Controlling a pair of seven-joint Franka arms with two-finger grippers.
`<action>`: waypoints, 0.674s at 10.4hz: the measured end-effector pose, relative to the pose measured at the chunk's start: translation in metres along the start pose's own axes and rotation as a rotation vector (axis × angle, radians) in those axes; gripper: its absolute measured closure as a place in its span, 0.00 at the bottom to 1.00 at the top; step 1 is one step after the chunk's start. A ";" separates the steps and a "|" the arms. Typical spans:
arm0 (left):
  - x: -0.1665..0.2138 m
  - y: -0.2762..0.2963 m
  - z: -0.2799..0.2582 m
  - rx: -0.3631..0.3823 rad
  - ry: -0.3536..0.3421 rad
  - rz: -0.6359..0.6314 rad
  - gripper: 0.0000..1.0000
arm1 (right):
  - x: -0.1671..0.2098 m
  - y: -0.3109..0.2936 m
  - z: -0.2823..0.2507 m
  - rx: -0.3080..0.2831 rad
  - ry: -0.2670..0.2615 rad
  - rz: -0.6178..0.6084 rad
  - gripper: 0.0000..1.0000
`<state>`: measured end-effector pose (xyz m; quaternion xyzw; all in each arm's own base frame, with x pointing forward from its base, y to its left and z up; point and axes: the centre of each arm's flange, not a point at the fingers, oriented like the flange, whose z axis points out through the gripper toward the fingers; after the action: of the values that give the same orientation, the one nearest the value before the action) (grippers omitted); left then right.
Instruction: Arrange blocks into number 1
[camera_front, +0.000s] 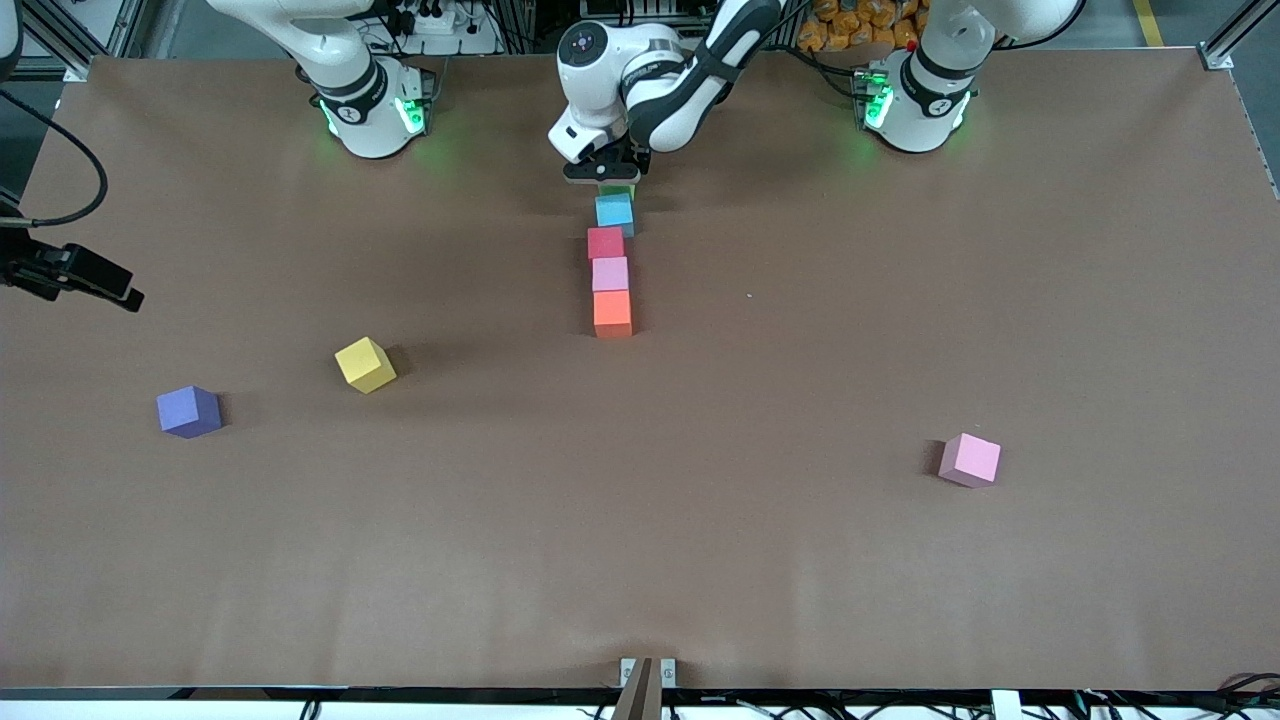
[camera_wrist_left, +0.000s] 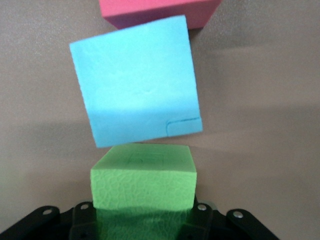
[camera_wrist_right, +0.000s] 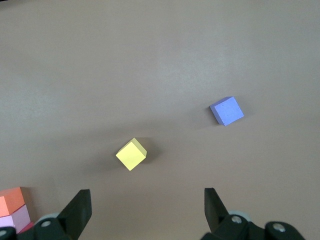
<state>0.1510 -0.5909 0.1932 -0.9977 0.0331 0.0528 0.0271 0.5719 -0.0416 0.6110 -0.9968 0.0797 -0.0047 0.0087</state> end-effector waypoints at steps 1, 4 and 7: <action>0.005 -0.001 0.000 -0.002 0.000 -0.009 0.44 | 0.000 0.000 0.000 -0.001 -0.002 0.000 0.00; 0.024 0.001 0.000 -0.017 -0.003 -0.038 0.33 | 0.000 0.001 0.000 -0.002 -0.003 0.001 0.00; 0.027 0.008 -0.003 -0.031 -0.002 -0.054 0.00 | 0.000 0.002 -0.001 -0.003 0.000 0.003 0.00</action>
<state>0.1773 -0.6007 0.1925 -0.9985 0.0054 0.0536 0.0131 0.5714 -0.0437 0.6124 -0.9967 0.0813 -0.0045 0.0073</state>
